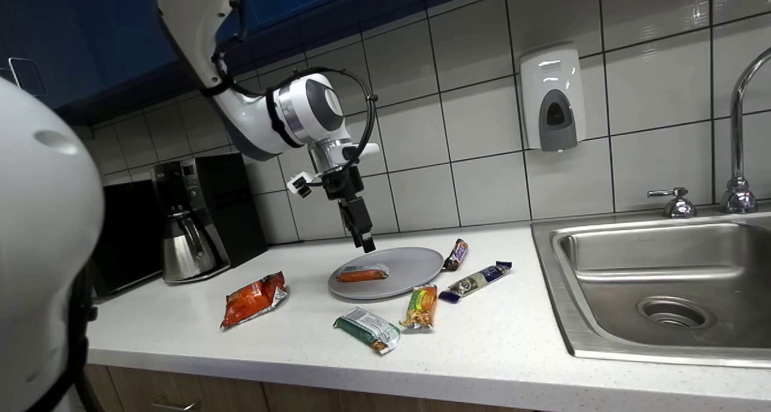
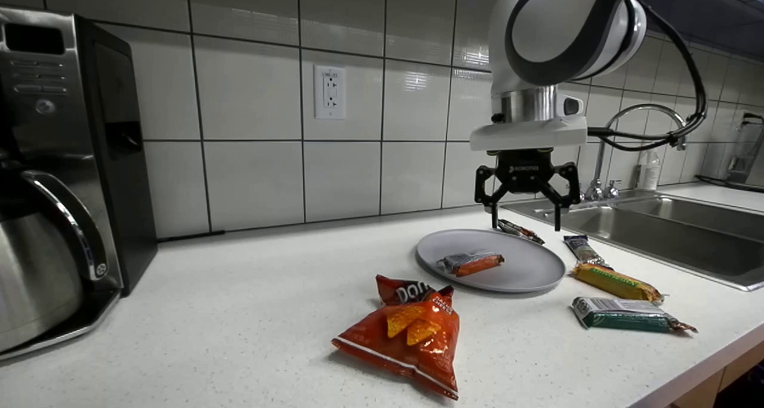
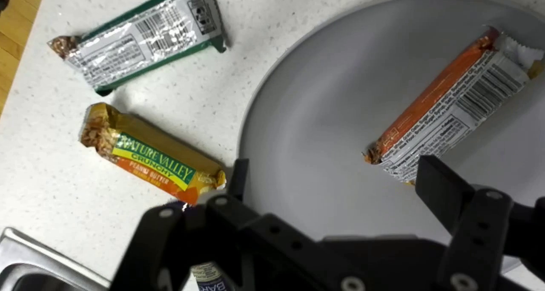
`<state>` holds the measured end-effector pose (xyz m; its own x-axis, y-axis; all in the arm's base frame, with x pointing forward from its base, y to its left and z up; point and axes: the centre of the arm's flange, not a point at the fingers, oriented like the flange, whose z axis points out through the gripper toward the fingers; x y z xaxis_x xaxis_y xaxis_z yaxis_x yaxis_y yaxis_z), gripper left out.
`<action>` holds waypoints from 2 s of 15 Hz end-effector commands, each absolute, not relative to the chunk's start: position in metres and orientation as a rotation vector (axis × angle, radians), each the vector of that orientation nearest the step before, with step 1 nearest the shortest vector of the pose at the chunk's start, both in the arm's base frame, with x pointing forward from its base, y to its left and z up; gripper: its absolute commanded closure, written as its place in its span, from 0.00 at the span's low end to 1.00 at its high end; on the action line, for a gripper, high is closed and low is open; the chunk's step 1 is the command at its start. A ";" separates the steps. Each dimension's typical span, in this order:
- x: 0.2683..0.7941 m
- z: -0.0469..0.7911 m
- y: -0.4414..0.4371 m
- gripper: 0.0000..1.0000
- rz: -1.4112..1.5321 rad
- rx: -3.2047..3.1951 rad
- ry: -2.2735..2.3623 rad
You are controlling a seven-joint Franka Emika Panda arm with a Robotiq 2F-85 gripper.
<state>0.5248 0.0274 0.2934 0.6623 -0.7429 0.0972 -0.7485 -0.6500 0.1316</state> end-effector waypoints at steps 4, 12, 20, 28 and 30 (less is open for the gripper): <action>0.540 0.300 -0.023 0.00 0.061 2.844 -1.053; 0.561 0.290 -0.075 0.00 0.086 2.985 -0.904; 0.580 0.291 -0.129 0.00 0.096 3.043 -0.828; 0.594 0.280 -0.173 0.00 0.130 3.107 -0.698; 0.597 0.277 -0.181 0.00 0.137 3.130 -0.714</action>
